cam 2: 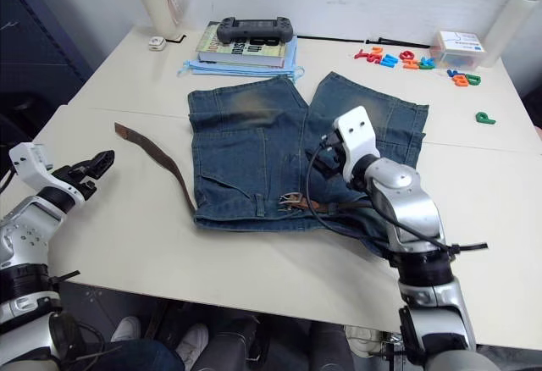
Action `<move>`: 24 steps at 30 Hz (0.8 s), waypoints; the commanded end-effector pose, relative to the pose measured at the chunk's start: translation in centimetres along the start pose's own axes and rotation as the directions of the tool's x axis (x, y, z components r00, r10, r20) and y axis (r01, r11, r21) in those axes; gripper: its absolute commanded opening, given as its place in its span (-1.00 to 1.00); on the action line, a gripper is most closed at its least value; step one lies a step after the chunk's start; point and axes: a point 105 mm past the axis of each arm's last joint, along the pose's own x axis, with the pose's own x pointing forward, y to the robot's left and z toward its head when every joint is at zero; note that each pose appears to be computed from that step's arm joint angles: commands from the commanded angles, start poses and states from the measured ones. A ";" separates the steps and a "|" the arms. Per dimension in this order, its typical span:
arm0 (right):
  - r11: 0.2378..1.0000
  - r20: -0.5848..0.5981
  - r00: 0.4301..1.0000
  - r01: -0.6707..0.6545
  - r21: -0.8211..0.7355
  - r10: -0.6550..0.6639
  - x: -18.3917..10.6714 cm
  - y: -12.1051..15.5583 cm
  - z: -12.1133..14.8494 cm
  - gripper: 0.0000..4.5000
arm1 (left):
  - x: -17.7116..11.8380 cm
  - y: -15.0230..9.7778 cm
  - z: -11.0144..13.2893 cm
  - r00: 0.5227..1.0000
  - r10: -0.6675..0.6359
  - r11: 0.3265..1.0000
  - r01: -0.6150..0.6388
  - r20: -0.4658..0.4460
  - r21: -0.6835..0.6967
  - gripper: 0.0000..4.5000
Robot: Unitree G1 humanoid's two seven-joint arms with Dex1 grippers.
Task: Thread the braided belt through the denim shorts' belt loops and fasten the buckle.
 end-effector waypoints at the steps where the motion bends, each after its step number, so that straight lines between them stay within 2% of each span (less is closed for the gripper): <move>1: 0.998 0.095 0.994 -0.057 -0.035 0.060 -2.1 1.3 2.5 0.99 | 0.3 0.4 2.0 0.999 0.026 0.999 -0.025 0.040 -0.032 0.80; 10: 0.985 0.067 0.984 -0.163 -0.055 0.167 -5.3 3.9 2.4 0.99 | 2.6 -1.9 3.1 1.000 -0.028 0.987 0.029 0.009 -0.156 0.80; 13: 0.980 0.053 0.980 -0.188 -0.069 0.191 -5.6 4.5 2.4 0.99 | 3.5 -2.9 2.2 0.999 -0.039 0.987 0.033 -0.038 -0.160 0.80; 16: 0.977 0.048 0.978 -0.199 -0.082 0.203 -5.7 4.8 2.5 0.99 | 4.7 -5.0 1.4 0.993 -0.070 0.985 0.055 -0.091 -0.161 0.80; 22: 0.974 0.073 0.974 -0.210 -0.083 0.216 -6.2 5.5 3.1 0.99 | 6.2 -5.3 -1.0 0.970 0.050 0.996 -0.067 -0.236 -0.064 0.80; 24: 0.975 0.085 0.974 -0.205 -0.085 0.212 -6.2 5.5 3.4 0.99 | 6.3 -4.6 -2.2 0.953 0.104 0.992 -0.122 -0.286 -0.045 0.80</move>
